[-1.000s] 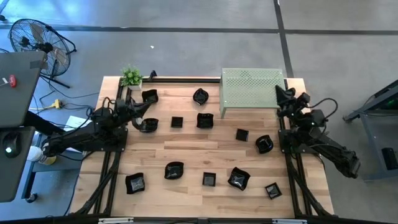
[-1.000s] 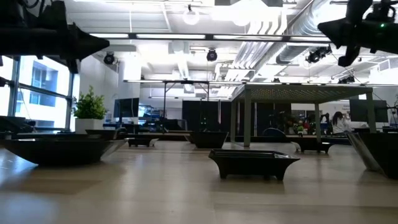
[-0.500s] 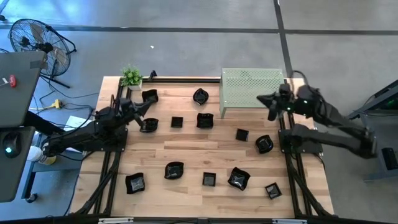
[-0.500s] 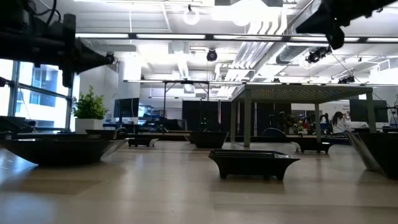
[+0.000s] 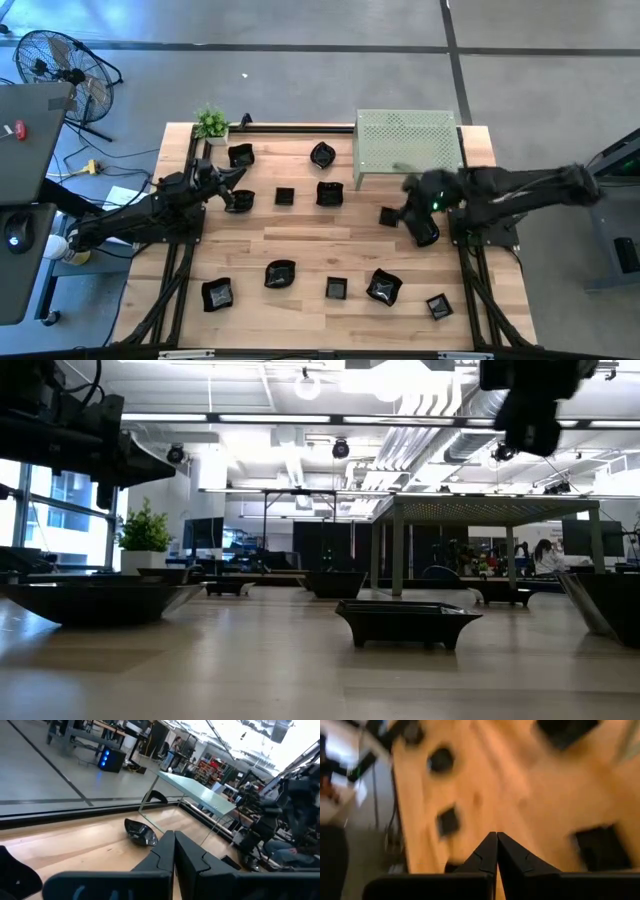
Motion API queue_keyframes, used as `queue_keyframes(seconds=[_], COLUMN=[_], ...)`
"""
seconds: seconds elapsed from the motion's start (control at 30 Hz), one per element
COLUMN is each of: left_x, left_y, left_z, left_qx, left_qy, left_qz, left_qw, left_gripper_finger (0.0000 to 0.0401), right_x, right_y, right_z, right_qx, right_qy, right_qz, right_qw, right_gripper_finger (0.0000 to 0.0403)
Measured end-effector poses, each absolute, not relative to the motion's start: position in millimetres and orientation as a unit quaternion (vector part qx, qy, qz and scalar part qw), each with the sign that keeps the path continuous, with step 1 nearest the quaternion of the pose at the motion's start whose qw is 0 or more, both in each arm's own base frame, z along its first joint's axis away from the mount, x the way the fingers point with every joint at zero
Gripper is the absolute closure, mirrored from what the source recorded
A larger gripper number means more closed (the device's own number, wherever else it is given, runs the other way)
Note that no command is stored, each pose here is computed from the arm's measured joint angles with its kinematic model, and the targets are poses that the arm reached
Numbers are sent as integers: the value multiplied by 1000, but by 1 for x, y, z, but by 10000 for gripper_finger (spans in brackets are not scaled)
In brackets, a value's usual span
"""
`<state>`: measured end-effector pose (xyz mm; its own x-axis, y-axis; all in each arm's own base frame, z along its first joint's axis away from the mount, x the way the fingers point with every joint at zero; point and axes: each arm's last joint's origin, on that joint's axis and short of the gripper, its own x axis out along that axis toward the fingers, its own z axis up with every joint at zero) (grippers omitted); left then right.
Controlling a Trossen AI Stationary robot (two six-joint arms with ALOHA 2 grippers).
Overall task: Pick & Place Mini shaped plates
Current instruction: Put the distorted square plate on the shelf
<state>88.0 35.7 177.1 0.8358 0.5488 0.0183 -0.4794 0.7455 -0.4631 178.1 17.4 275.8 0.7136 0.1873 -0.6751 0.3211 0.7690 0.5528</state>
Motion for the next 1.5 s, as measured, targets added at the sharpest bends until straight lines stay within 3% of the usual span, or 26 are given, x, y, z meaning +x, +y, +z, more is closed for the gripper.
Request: queue_keyframes(seconds=[0.27,0.57,1.03,1.23,1.5], left_x=[88,88,88,88,88], left_y=[36,36,36,36,36], left_z=[176,175,174,174,174], left_qx=[-226,-214,-214,-214,-214], left_qy=[-71,-58,-55,-55,-54], left_qz=[278,281,281,282,283], left_qw=[931,934,934,934,933], left_gripper_finger=[401,401,401,401,401], right_x=[197,224,242,243,241], right_y=[78,112,126,126,124], right_z=[236,195,149,150,163], right_qx=[308,253,213,215,237], right_qy=[514,555,586,580,559], right_qz=[3,25,-5,-7,-12], right_qw=[801,792,782,786,795], right_gripper_finger=[335,289,336,393,397])
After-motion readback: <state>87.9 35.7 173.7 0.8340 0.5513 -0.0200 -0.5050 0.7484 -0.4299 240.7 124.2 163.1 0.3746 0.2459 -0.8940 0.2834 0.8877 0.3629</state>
